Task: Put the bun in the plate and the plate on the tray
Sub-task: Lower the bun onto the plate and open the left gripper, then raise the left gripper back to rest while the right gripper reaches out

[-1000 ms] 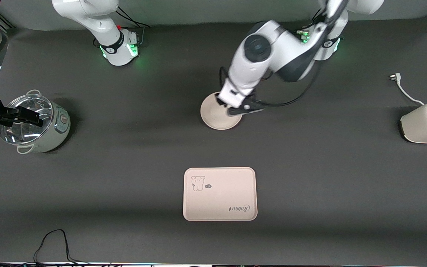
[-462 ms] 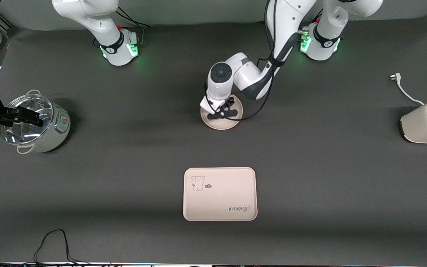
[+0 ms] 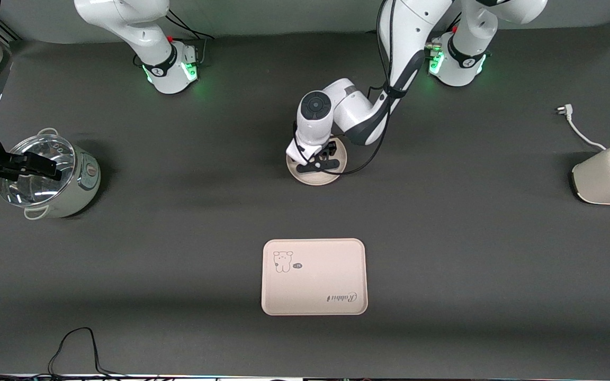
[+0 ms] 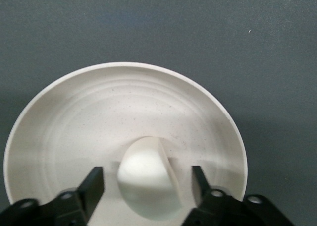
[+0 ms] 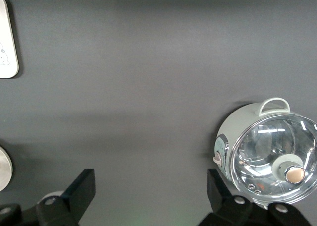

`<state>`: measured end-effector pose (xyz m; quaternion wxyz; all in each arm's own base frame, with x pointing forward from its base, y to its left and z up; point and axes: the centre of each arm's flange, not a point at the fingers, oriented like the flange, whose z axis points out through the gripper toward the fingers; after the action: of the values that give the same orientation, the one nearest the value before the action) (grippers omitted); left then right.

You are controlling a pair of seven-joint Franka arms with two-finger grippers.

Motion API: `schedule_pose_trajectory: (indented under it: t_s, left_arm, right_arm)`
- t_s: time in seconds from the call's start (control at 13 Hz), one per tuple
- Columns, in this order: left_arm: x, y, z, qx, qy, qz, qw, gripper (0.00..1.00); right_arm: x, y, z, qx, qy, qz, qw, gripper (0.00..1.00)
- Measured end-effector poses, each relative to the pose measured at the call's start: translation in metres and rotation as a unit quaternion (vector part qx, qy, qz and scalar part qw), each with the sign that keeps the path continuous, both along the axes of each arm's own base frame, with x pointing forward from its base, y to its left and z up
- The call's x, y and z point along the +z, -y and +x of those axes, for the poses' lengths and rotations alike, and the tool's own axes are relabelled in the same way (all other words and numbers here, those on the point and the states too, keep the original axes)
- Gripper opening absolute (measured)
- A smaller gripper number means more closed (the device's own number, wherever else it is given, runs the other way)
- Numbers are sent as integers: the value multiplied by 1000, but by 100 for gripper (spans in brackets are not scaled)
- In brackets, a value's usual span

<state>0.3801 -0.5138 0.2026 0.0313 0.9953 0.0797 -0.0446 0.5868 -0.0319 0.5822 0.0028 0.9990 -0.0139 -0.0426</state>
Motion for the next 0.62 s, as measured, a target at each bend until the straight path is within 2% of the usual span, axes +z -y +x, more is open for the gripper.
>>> schedule_pose_trajectory:
  t_s: [0.08, 0.15, 0.46, 0.62]
  left_arm:
    - [0, 0, 0, 0, 0, 0, 1000, 98]
    - [0, 0, 0, 0, 0, 0, 1000, 100]
    - [6, -1, 7, 4, 4, -3, 1000, 100]
    - [24, -10, 25, 16, 8, -2, 1000, 100]
  right_arm:
    - [0, 0, 0, 0, 0, 0, 1000, 100]
    - [0, 0, 0, 0, 0, 0, 1000, 100]
    - [0, 0, 0, 0, 0, 0, 1000, 100]
    - [0, 0, 0, 0, 0, 0, 1000, 100]
